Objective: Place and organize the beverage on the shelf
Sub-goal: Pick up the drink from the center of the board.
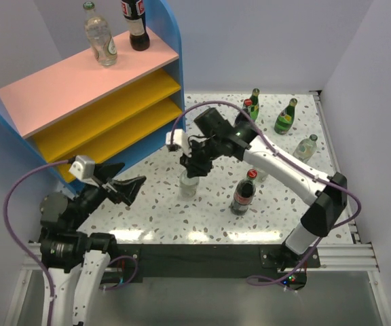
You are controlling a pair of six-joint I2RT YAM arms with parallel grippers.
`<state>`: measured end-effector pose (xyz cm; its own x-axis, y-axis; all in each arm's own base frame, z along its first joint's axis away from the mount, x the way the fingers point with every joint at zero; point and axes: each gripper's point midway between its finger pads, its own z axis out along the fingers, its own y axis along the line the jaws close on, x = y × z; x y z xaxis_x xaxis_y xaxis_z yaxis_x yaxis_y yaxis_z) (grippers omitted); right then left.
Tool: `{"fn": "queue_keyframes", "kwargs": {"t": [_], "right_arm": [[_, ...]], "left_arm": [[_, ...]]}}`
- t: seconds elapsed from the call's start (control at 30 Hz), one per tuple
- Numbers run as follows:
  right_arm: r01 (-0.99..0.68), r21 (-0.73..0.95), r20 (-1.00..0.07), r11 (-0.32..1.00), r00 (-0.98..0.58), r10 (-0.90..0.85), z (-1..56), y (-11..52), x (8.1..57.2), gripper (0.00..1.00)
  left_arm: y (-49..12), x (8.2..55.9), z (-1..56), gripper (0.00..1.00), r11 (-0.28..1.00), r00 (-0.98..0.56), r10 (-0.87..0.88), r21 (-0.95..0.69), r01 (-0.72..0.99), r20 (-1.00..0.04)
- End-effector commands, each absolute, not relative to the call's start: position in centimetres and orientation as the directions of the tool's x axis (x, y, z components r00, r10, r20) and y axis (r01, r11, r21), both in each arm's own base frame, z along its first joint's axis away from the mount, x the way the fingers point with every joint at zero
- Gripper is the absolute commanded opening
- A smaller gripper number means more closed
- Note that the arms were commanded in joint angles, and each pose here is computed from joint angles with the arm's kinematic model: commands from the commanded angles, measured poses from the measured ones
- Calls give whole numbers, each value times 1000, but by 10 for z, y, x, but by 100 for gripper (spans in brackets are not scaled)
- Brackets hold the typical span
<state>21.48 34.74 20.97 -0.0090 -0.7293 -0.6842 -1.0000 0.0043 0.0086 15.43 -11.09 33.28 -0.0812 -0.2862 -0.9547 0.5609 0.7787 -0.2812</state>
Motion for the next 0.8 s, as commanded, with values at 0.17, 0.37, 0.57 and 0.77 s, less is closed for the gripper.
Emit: {"fn": "queue_keyframes", "kwargs": {"t": [0.17, 0.37, 0.57, 0.77], "right_arm": [[-988, 29, -864, 154, -102, -492, 306, 322, 237, 0], [-975, 77, -881, 207, -163, -443, 316, 313, 246, 0], [-967, 119, -886, 225, -206, -416, 318, 309, 250, 0], [-965, 145, -890, 217, -223, -397, 323, 307, 244, 0]], "left_arm": [[-148, 196, 322, 100, 608, -112, -280, -266, 748, -954], [-166, 217, 306, 100, 583, -129, -246, -253, 772, -961], [-217, 218, 279, 100, 541, -142, -134, -192, 819, -981], [-247, 222, 263, 100, 531, -82, -38, -90, 843, -996]]}}
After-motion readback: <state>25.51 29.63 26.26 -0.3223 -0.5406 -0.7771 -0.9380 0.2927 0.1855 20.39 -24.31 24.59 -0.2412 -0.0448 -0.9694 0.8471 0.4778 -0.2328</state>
